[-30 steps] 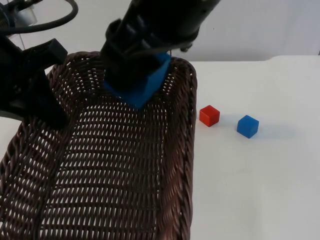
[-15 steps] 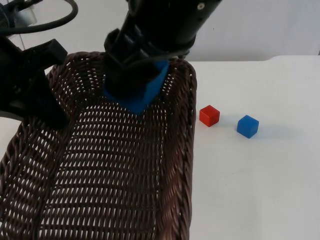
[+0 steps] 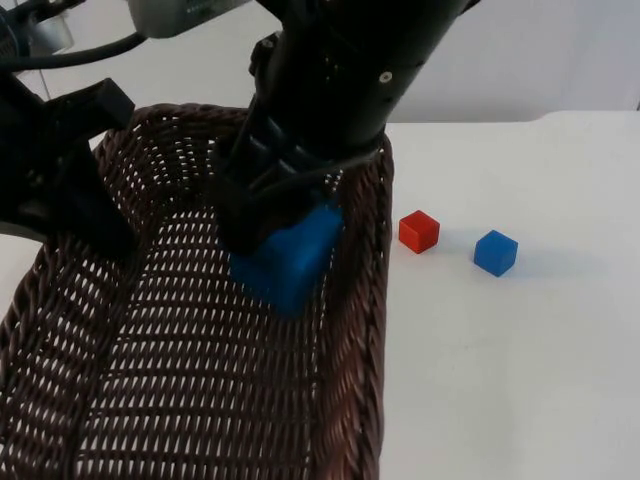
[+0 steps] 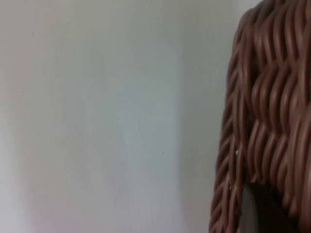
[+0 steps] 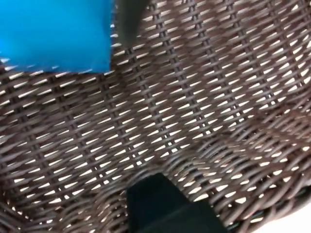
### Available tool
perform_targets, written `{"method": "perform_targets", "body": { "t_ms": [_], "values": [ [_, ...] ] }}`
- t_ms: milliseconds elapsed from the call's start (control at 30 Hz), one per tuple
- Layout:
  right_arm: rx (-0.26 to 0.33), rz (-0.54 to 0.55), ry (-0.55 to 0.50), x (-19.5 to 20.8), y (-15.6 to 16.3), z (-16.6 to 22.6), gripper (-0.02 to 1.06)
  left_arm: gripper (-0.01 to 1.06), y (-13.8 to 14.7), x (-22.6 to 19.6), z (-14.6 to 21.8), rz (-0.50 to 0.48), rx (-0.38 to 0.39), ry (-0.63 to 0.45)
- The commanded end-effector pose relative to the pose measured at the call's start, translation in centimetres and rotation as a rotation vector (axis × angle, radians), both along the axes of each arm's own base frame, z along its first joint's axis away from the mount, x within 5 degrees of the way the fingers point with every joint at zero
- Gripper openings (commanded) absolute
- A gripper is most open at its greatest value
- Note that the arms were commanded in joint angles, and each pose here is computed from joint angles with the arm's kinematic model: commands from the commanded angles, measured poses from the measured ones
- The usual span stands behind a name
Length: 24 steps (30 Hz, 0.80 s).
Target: Pick up the basket with the left hand and place the largest block into the basket with the right hand.
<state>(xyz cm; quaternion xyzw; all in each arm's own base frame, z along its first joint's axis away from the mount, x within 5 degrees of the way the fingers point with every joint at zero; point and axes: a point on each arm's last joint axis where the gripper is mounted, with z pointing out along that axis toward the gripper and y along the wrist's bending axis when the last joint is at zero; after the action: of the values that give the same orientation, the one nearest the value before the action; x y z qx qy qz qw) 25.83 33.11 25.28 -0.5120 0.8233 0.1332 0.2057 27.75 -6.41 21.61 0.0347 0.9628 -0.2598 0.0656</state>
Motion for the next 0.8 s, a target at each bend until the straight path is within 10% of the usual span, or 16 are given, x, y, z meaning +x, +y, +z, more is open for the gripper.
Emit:
{"method": "perform_targets", "body": {
  "t_ms": [0,767],
  "values": [
    [0.007,-0.001,-0.001,-0.1,0.0,0.4,0.72,0.00,-0.2,-0.2,0.5,0.009,-0.023,-0.007],
    [0.039,0.014,-0.105,-1.4,-2.4,5.8,0.76,0.00,-0.1,-0.1,0.5,0.010,-0.020,-0.011]
  ]
}}
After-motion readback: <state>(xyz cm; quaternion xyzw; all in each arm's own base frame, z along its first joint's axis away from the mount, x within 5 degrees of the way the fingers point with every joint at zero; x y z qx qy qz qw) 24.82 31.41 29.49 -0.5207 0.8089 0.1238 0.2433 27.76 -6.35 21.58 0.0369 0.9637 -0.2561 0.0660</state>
